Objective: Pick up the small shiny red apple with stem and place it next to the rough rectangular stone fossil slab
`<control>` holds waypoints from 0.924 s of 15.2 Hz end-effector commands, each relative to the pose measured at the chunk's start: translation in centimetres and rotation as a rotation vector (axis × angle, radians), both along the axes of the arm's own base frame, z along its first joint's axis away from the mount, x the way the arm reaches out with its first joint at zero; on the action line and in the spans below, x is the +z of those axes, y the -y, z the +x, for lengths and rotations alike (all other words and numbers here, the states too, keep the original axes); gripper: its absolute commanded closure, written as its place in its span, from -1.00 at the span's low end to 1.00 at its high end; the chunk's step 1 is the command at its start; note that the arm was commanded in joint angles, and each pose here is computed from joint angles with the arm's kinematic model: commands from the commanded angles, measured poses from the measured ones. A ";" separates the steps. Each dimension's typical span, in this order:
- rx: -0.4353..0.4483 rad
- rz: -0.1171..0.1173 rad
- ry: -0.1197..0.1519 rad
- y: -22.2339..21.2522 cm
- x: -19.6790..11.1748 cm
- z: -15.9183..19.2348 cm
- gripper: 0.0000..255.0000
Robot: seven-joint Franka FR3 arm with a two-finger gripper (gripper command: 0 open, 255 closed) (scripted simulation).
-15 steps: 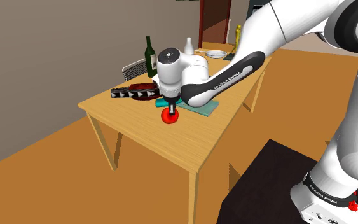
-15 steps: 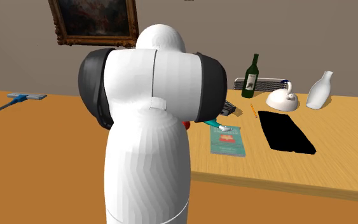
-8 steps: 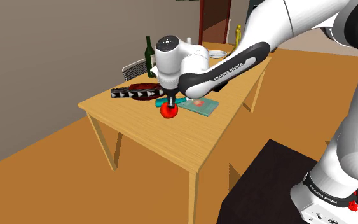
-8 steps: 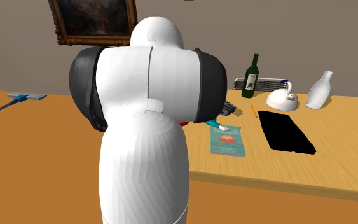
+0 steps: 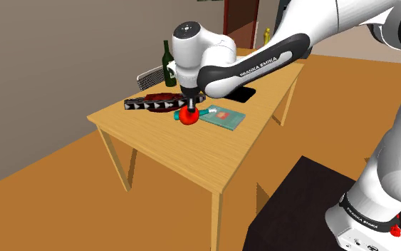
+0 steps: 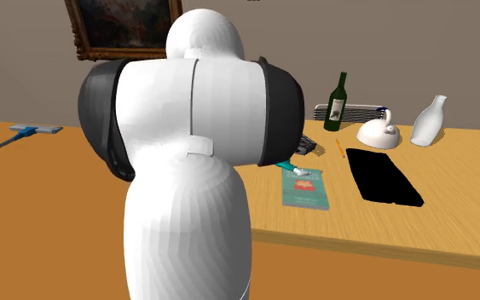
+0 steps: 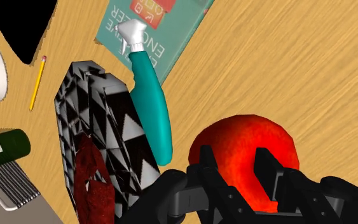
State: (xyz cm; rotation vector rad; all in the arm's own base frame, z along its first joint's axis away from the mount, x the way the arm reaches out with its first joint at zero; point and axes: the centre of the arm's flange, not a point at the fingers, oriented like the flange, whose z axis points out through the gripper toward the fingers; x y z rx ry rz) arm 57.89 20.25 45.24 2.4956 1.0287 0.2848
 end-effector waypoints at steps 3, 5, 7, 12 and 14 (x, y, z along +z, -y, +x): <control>0.000 0.000 0.000 0.0 2.1 0.0 1.00; 0.000 0.000 0.000 0.0 3.2 0.0 1.00; 0.000 0.000 0.000 0.0 4.2 0.0 1.00; 0.000 0.000 0.000 2.6 5.8 -0.4 1.00; 0.000 0.000 0.000 5.2 5.8 -0.9 1.00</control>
